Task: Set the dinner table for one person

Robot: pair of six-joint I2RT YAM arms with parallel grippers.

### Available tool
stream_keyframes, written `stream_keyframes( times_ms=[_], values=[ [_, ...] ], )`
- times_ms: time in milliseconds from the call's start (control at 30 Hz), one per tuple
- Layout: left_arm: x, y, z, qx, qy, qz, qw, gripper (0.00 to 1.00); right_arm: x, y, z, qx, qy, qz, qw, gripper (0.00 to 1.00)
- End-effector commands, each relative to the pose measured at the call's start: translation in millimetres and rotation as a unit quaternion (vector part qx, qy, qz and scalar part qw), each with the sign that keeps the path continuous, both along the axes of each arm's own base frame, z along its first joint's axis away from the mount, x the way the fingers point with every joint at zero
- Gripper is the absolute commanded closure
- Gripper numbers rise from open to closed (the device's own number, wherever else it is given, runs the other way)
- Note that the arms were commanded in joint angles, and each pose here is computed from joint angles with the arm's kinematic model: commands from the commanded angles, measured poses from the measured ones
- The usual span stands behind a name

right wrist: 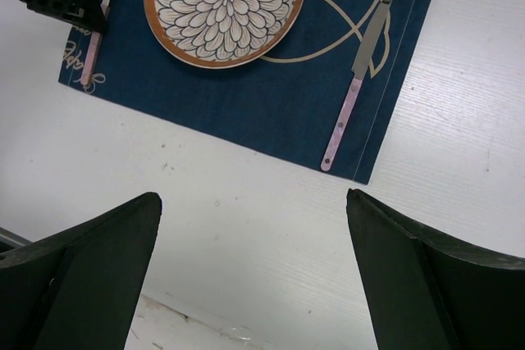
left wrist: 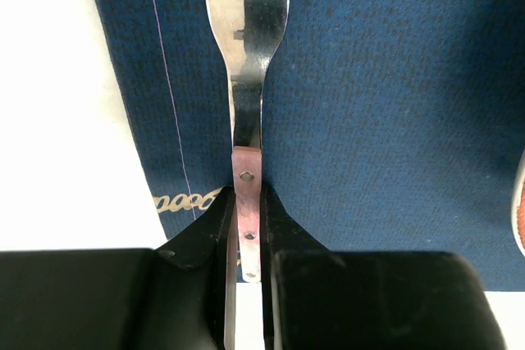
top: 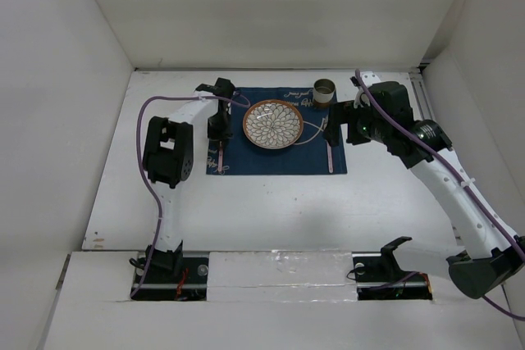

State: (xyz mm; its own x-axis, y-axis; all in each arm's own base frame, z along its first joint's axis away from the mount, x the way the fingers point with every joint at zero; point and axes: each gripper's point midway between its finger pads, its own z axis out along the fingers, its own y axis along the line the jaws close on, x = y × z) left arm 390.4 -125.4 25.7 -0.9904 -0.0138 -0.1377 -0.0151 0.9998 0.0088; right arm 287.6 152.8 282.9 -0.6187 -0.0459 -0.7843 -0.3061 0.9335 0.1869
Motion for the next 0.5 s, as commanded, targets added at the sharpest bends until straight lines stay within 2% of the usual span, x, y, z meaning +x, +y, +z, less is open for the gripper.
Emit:
stream_keyframes(
  times_ms=[0, 233, 467],
  values=[
    [-12.8, 5.4, 18.3, 0.009, 0.000, 0.003, 1.000, 0.99, 3.4, 8.5, 10.9, 0.017, -0.021, 0.012, 1.000, 0.00],
    [-15.0, 5.8, 18.4, 0.010, 0.005, 0.007, 1.000, 0.99, 3.4, 8.6, 10.9, 0.017, -0.021, 0.012, 1.000, 0.00],
    [-10.0, 6.0, 31.6, 0.009, -0.015, 0.013, 1.000, 0.72, 3.4, 8.6, 10.9, 0.017, -0.021, 0.012, 1.000, 0.00]
  ],
)
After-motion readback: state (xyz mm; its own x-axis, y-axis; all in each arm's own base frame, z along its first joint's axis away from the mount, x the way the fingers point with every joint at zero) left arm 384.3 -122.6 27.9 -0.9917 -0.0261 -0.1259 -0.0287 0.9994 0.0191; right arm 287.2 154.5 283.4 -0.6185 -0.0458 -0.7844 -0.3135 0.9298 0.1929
